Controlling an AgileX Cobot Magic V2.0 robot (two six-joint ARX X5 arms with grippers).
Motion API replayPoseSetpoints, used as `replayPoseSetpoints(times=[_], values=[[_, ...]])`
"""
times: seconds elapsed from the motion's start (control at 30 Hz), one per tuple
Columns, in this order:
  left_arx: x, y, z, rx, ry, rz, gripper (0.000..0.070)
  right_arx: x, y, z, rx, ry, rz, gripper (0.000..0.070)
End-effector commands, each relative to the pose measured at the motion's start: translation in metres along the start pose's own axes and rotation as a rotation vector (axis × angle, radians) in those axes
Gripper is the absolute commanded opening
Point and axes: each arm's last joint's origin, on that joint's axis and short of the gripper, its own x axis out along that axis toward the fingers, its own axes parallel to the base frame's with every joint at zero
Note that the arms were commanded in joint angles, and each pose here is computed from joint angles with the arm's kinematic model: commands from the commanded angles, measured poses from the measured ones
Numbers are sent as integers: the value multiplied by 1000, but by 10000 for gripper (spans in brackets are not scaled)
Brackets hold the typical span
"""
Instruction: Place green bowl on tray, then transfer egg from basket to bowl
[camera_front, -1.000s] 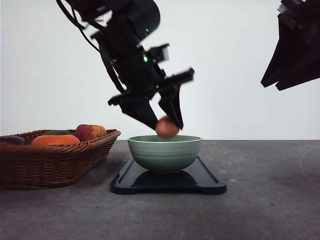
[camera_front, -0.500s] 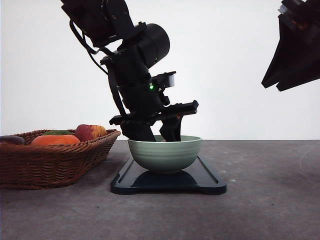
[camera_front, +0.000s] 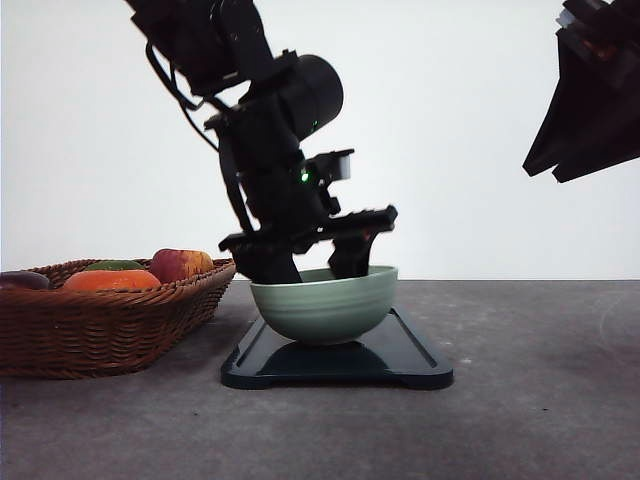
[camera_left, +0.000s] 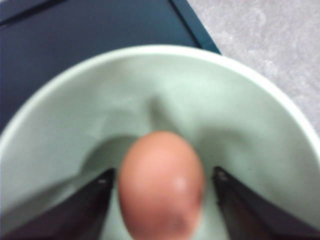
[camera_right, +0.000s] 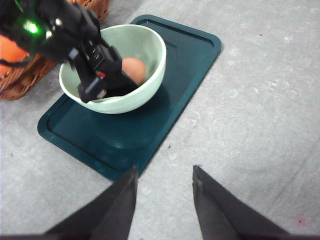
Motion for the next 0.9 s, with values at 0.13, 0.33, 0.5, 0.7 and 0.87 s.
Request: replayPoseSetpoints(times=[0.13,0.33,0.5,0.7,0.87], values=[[-13,-8,28,13,-19,-2,512,1,1,1,-3,0,3,212],[-42,-8,45,16,36,9,511,1,1,-1,0,20,2,212],[-68,-4,43,41,42,15,514,1,0,-3,5,46,2,212],[-97,1,16,42,-16,10,513,1,0,-5,8,64,1,212],[-122,8,-26,13,-69,8,513,1,1,-5,8,64,2,212]])
